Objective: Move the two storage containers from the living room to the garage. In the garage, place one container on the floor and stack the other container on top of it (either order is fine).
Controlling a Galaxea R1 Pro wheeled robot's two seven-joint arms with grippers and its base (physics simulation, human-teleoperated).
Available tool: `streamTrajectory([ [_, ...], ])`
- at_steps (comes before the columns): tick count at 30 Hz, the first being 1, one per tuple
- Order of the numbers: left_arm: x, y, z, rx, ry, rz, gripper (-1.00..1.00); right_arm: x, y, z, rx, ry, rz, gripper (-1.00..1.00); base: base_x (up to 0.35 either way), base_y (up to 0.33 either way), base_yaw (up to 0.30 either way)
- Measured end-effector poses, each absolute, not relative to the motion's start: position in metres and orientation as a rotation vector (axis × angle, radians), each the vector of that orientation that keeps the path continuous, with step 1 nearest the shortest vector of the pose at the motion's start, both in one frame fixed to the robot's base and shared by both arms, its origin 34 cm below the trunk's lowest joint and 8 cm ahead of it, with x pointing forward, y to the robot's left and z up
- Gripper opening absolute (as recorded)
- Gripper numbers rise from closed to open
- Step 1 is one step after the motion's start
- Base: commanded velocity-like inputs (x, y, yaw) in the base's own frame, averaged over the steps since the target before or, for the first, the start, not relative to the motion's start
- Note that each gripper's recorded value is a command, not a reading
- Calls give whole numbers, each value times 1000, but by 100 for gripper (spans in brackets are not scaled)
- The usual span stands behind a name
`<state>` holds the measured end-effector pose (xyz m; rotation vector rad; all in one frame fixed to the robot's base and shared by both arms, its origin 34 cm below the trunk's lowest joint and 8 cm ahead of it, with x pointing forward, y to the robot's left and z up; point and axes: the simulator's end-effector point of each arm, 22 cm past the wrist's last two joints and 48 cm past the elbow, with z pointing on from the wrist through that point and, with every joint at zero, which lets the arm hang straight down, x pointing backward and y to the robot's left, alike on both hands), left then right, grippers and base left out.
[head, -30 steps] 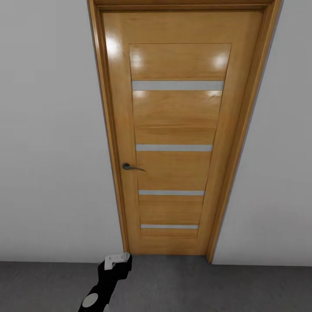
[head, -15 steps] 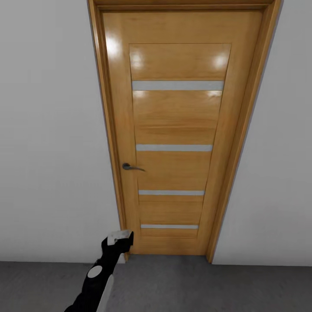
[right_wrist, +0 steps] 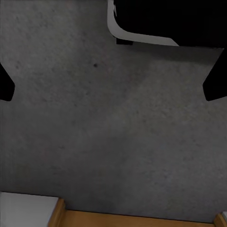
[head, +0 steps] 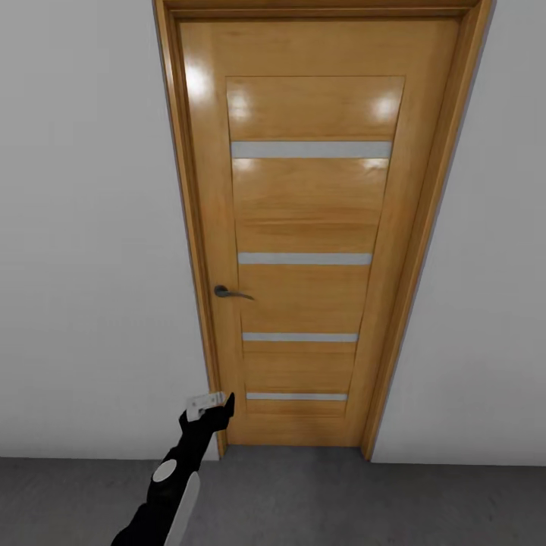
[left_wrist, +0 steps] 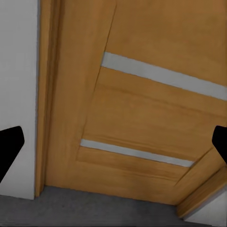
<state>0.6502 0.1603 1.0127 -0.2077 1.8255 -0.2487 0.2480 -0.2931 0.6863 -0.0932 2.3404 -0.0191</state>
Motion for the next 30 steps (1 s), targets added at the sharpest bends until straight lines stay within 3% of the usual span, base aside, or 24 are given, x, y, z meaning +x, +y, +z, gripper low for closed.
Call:
streamTrajectory([
  [30, 655, 94, 1004, -9, 2013, -324, 100, 249, -294, 686, -91, 2340, -26, 100, 0, 0, 0],
])
